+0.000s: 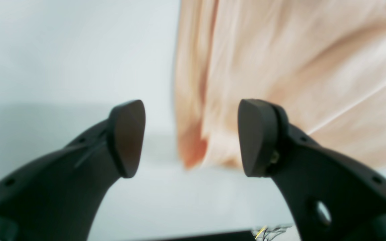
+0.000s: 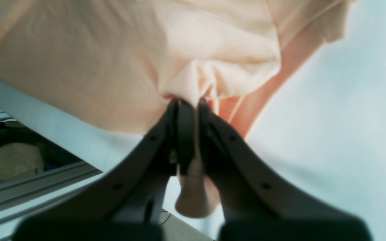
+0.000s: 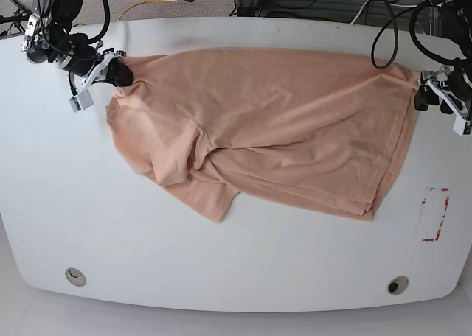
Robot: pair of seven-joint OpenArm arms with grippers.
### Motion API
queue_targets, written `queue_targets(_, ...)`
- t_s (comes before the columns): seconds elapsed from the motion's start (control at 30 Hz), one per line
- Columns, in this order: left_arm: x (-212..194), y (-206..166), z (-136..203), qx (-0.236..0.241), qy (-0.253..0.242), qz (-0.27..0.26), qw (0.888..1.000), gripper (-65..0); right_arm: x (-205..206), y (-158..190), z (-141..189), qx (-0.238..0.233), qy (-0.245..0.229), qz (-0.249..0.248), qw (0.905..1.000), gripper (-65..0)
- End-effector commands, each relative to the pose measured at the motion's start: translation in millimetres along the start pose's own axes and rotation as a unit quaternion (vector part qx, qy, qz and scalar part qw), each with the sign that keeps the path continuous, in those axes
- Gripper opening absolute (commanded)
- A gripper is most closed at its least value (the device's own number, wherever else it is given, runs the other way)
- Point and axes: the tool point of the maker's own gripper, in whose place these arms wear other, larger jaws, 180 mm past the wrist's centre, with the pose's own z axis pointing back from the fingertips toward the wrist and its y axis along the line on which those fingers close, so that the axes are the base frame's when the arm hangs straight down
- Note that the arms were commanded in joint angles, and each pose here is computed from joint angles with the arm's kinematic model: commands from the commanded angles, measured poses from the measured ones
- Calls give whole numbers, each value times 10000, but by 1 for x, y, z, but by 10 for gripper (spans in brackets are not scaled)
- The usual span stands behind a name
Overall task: Fold the T-shirt properly
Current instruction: 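Move the left gripper along the shirt side and regrasp it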
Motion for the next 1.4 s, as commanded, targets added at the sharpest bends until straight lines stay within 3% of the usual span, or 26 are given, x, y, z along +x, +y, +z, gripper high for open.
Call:
queue_targets(0.0, 20, 9, 10, 53, -139, -164, 9998, -229, 12, -1, 6, -24, -168, 118, 9998, -648)
queue_targets(0.2, 67, 3, -2, -154, -531, -136, 9984, -232, 12, 2, 4, 16, -175, 101, 9998, -648)
queue_targets(0.63, 104, -38, -89, -618, -482, 30, 9969, -233, 23, 3, 1, 45, -334, 118, 9994, -648)
queue_targets(0.97, 104, -50, -119, -635, -299, 102, 9975, -235, 23, 3, 1, 45, -334, 118, 9994, -648)
queue_targets(1.37, 86, -29, -116, -272, -8, -49, 9996, -235, 22, 4, 1, 55, -325, 111, 9994, -648)
